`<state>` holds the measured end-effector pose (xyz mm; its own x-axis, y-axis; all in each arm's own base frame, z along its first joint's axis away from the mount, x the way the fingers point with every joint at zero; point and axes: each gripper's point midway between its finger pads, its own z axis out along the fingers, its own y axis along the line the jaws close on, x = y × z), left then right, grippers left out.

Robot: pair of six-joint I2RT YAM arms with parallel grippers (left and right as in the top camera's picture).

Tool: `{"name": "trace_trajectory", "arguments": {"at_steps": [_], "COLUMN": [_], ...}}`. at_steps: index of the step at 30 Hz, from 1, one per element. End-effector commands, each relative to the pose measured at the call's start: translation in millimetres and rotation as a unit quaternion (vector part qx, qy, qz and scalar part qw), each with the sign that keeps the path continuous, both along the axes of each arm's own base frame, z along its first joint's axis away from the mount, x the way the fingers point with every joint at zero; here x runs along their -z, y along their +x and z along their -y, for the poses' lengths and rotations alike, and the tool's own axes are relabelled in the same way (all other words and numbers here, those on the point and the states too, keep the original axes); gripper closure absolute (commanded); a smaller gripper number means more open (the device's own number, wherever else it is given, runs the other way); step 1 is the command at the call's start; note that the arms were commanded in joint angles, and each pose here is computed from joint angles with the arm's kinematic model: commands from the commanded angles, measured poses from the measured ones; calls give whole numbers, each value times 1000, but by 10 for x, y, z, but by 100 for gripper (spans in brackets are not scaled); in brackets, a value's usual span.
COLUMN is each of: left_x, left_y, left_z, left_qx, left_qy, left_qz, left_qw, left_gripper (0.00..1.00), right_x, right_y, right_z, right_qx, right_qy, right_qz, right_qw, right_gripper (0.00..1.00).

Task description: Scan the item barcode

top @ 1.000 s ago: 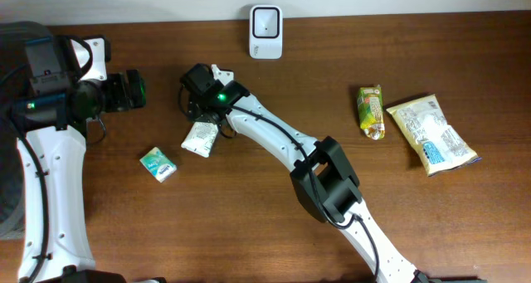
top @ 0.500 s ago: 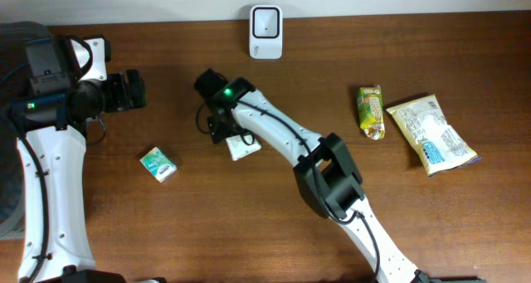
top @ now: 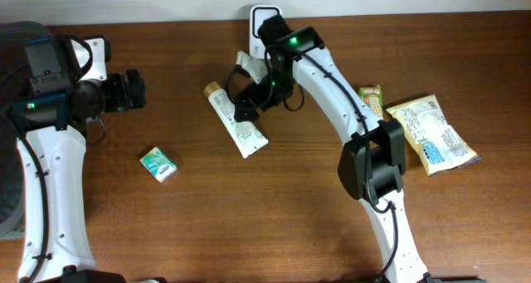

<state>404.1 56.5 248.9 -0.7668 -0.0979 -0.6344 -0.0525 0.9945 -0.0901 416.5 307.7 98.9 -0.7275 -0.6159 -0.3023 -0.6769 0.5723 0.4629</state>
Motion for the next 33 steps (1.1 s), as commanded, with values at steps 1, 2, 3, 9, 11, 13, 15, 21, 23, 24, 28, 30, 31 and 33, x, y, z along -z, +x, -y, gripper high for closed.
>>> {"name": "trace_trajectory", "arguments": {"at_steps": [1,2,3,9,11,13,15,21,23,24,28,30,31,33], "left_x": [-59,-59,-59,-59,-58,-59,-59,-59,-59,-59,-59,-59,-59,-59], "left_y": [-4,-4,-4,-4,-3,-4,-4,-4,-4,-4,-4,-4,-4,-4], "left_z": [9,10,9,9,10,10,9,10,9,9,9,9,10,9], "left_qx": [9,10,9,9,10,10,9,10,9,9,9,9,10,9], "left_qy": [4,4,4,4,4,4,4,4,4,4,4,4,4,4], "left_qz": [8,8,8,8,8,8,8,8,8,8,8,8,8,8], "left_qw": [1000,1000,1000,1000,1000,1000,1000,1000,1000,1000,1000,1000,1000,1000], "left_gripper": [1,1,1,1,1,1,1,1,1,1,1,1,1,1], "right_x": [330,395,427,570,679,753,874,1138,1264,1278,1252,974,783,97], "right_y": [-139,-121,-102,60,83,96,99,-46,-80,-84,-88,9,76,166], "right_z": [-130,-167,-210,-254,-260,-259,-242,-188,-150,-149,-167,-126,-89,-90], "right_qx": [-63,-64,-65,-64,-55,-45,-12,97,140,148,161,167,169,138], "right_qy": [32,44,56,70,72,70,63,27,5,4,10,38,46,106], "right_qz": [-11,-11,-9,30,31,30,11,-82,-106,-111,-126,-131,-119,-68], "right_qw": [997,997,996,995,995,996,998,992,985,983,979,977,977,982], "right_gripper": [10,12,12,18,21,23,24,75,88,91,96,96,96,96]}}
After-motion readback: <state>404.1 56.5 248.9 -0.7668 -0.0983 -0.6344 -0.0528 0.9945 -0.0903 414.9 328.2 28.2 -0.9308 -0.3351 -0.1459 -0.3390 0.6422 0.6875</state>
